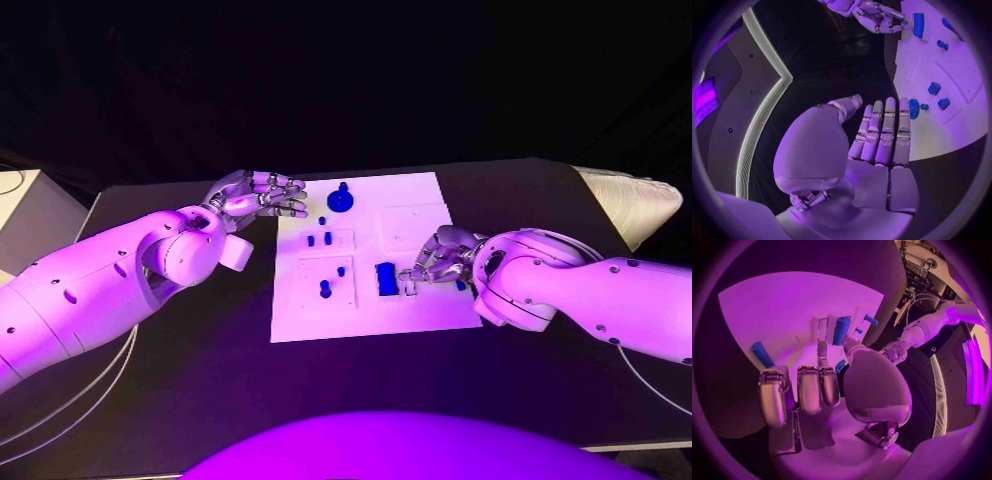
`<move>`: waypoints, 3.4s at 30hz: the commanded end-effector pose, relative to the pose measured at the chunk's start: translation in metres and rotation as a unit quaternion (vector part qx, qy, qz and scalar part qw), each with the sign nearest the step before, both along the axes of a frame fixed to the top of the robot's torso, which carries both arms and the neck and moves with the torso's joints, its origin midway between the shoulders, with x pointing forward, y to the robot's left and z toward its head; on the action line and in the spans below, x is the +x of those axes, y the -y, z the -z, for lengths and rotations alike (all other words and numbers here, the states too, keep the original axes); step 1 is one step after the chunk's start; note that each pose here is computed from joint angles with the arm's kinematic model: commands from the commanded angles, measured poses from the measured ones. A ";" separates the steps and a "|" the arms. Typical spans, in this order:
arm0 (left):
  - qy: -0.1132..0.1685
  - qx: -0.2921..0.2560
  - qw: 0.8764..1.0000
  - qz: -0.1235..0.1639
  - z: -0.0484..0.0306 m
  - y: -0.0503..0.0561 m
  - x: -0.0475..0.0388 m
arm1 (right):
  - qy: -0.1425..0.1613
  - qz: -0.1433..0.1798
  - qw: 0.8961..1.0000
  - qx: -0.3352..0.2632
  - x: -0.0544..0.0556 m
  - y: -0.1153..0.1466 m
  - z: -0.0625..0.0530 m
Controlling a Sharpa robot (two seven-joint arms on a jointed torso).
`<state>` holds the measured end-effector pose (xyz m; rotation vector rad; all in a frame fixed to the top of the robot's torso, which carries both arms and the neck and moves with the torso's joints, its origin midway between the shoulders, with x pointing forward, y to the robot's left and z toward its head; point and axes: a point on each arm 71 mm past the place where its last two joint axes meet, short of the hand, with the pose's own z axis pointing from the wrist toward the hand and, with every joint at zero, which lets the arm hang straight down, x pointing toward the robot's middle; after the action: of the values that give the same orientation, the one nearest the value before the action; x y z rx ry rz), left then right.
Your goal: Assemble the parts on the task board
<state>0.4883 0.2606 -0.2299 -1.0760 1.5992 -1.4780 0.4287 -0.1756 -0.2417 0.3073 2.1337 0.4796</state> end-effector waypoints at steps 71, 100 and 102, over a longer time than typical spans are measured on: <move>0.002 -0.007 1.000 0.004 0.0006 0.000 -0.0003 | 0.027 -0.005 0.996 -0.081 0.000 0.039 0.004; 0.002 -0.006 1.000 0.006 0.0002 0.000 -0.0008 | 0.022 -0.024 0.996 -0.083 0.008 0.007 0.013; 0.001 -0.006 1.000 0.006 0.0002 0.000 -0.0009 | 0.023 -0.025 0.996 -0.086 0.008 0.006 0.014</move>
<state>0.4884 0.2630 -0.2304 -1.0771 1.5957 -1.4746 0.4368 -0.1821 -0.2546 0.1696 2.1195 0.3423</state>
